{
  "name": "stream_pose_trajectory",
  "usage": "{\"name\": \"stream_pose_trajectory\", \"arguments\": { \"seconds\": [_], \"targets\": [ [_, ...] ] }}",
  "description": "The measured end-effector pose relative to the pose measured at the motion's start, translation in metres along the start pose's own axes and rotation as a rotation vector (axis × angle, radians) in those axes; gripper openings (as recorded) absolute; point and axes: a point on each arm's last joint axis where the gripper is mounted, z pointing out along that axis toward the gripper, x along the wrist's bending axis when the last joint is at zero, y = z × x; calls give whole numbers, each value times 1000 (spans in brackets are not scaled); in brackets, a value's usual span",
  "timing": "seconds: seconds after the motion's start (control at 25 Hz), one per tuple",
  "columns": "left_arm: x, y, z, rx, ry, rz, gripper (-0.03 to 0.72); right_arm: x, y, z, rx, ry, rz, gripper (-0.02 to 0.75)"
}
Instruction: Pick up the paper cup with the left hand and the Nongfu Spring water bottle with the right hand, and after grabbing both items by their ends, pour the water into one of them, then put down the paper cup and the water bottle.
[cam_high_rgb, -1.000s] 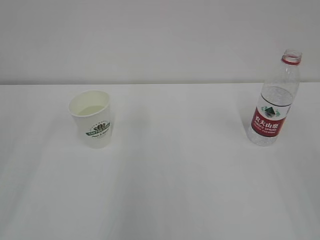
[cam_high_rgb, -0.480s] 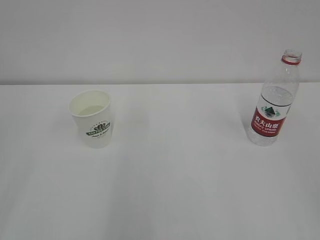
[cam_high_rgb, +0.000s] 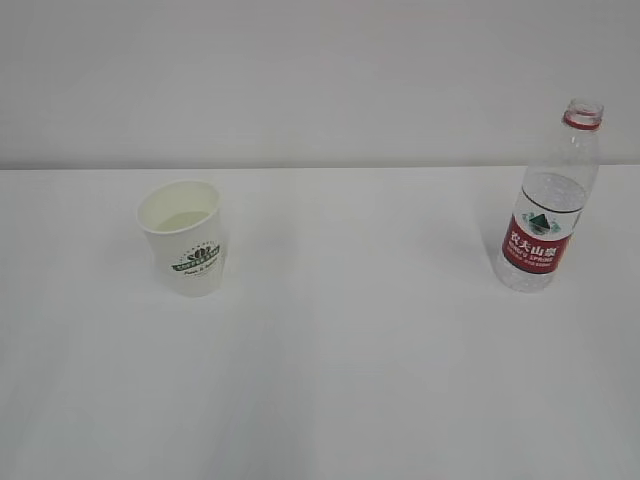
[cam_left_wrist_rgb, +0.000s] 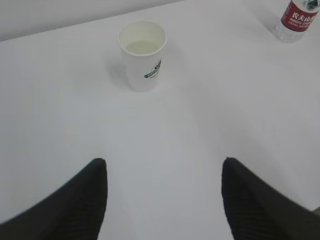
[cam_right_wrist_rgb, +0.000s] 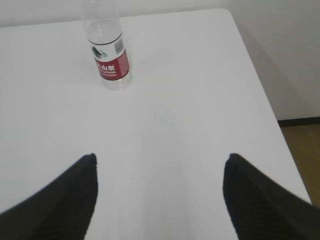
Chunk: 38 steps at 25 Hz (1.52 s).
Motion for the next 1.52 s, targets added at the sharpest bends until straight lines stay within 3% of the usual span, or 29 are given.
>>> {"name": "stream_pose_trajectory", "arguments": {
  "seconds": [0.32, 0.64, 0.96, 1.28, 1.52],
  "targets": [
    [-1, -17, -26, -70, -9, 8, 516, 0, 0, 0, 0, -1, -2, 587],
    [-4, -36, -37, -2, -30, 5, 516, 0, -1, -1, -2, 1, -18, 587],
    [-8, -56, -56, -66, -77, 4, 516, -3, -11, -13, -77, 8, -8, 587],
    [-7, -60, -57, -43, -67, -11, 478, -3, -25, -25, -158, 47, 12, 587],
    [-3, -66, -47, -7, -29, -3, 476, -1, -38, -5, -85, 48, 4, 587]
  ]
}}
